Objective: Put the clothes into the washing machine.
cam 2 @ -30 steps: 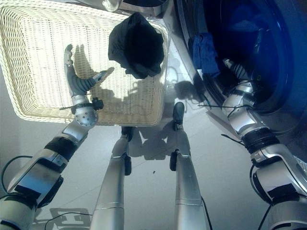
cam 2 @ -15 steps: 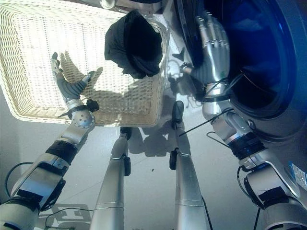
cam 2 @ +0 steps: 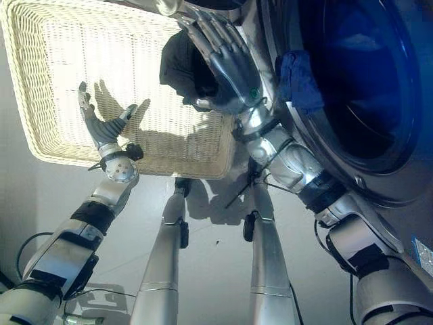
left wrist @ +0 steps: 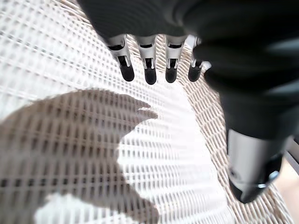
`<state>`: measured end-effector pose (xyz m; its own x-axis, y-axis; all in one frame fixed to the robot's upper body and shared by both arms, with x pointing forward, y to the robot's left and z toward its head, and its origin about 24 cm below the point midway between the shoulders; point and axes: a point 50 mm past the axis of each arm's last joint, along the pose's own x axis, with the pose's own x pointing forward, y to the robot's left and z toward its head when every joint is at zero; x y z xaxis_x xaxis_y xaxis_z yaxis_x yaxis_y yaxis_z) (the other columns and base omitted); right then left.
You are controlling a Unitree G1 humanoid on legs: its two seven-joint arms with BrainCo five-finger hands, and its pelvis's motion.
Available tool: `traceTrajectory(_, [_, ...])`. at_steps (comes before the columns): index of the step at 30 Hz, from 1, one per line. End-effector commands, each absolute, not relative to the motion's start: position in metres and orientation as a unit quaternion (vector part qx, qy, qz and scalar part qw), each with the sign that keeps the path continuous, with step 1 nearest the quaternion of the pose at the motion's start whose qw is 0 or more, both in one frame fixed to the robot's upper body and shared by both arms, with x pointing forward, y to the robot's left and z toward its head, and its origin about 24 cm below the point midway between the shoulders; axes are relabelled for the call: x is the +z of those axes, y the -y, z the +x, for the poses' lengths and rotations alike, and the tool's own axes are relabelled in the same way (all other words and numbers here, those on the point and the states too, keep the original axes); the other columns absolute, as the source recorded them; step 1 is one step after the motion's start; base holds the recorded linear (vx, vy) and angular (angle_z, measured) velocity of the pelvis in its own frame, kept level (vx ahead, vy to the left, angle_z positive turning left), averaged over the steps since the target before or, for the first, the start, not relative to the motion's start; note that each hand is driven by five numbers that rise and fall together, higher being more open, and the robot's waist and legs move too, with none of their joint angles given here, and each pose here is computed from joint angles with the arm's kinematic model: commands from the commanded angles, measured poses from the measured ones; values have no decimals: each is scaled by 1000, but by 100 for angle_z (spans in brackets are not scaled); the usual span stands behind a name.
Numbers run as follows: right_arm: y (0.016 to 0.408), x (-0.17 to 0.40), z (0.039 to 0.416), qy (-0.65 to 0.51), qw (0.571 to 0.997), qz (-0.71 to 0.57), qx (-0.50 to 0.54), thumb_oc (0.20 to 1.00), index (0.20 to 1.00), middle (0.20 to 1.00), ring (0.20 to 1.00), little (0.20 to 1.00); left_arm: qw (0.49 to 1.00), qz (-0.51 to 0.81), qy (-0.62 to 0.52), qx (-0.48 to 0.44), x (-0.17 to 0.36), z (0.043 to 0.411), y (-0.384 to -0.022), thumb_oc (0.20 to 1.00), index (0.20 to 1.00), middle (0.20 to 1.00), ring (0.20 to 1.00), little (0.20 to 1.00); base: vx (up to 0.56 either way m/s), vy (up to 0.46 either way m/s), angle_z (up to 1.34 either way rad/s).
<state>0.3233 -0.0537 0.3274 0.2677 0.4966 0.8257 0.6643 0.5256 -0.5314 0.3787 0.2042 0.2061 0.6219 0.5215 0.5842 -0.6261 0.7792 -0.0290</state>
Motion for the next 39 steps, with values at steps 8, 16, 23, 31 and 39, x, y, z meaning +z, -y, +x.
traceTrajectory(8, [27,325,348,536,624,-563,-81,1000,1000,1000,1000,1000,900,64,301,308,212,381,-198,1000,1000,1000,1000,1000,7,-26,8])
traceTrajectory(16, [53,317,383,423,629,-638,-132,1000,1000,1000,1000,1000,902,70,312,290,220,384,-187,1000,1000,1000,1000,1000,12,-19,5])
traceTrajectory(23, [86,314,402,348,601,-691,-202,1000,1000,1000,1000,1000,904,72,318,278,224,386,-181,1000,1000,1000,1000,1000,2,-15,3])
traceTrajectory(31, [120,314,411,269,580,-728,-248,1000,1000,1000,1000,1000,902,70,325,276,226,386,-174,1000,1000,1000,1000,1000,10,5,3])
traceTrajectory(39, [147,300,417,183,517,-796,-255,200,200,200,200,200,901,58,325,281,226,386,-173,1000,1000,1000,1000,1000,0,0,0])
